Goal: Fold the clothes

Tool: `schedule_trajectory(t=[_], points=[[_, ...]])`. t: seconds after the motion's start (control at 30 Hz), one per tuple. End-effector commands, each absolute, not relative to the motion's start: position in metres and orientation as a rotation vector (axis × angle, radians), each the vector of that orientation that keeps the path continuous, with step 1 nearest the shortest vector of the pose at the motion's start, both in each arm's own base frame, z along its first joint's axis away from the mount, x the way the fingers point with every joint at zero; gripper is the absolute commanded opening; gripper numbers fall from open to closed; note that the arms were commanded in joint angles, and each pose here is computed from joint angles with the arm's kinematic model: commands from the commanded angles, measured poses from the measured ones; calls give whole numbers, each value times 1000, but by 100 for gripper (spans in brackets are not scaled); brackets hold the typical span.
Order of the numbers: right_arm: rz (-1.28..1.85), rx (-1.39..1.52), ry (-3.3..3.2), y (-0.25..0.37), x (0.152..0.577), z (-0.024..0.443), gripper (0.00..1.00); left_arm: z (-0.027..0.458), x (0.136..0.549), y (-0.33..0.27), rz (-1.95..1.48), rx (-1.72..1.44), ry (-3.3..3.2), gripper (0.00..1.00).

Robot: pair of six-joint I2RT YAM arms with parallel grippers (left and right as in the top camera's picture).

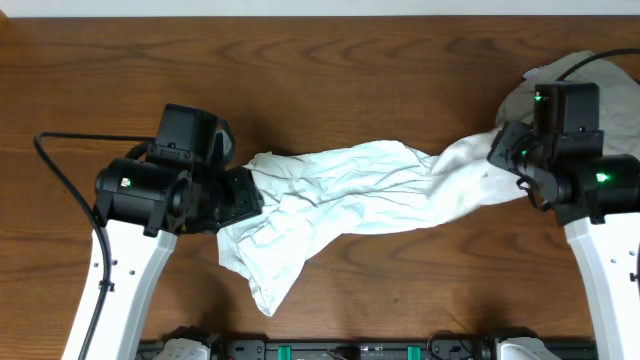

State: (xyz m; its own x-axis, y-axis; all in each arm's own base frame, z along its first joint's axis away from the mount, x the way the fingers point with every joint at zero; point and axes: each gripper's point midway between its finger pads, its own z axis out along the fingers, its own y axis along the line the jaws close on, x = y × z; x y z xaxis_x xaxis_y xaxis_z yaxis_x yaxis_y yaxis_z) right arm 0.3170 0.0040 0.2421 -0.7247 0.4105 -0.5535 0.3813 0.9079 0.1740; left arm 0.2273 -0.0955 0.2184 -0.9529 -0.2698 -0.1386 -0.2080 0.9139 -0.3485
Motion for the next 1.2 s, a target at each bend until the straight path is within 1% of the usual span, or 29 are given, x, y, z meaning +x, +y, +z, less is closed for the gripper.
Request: schedule_trajectory(t=[0.0,0.03,0.07,0.13,0.2,0.23,0.33,0.53,0.8,0.9,1.0,1.07,1.17], points=[[35,553,2451,-3,317,247,35,216,227,-89,-448,-377,2892,85],[34,551,2456,-3,317,247,43,216,227,-89,-447,-375,2892,94],[37,550,2462,-2,315,246,47,216,227,-89,-446,-369,2892,98],[50,545,2483,1,312,244,57,216,227,-89,-445,-347,2894,98],[52,542,2511,2,307,240,73,215,224,-88,-439,-337,2908,98],[47,544,2525,2,304,238,78,214,221,-88,-435,-341,2920,98],[14,545,2577,-1,292,232,99,211,206,-87,-434,-356,2984,98],[-11,596,2587,-13,287,229,99,204,172,-92,-429,-332,3081,98],[-32,680,2567,-31,286,229,99,185,141,-87,-520,-570,2934,98],[-26,679,2565,-31,287,229,99,171,132,-86,-551,-697,2906,98],[-7,676,2564,-29,288,230,99,153,123,-98,-667,-763,2934,98],[12,671,2562,-26,289,230,99,136,119,-110,-764,-799,2967,98],[21,669,2564,-25,290,230,99,109,111,-114,-797,-850,3016,98]])
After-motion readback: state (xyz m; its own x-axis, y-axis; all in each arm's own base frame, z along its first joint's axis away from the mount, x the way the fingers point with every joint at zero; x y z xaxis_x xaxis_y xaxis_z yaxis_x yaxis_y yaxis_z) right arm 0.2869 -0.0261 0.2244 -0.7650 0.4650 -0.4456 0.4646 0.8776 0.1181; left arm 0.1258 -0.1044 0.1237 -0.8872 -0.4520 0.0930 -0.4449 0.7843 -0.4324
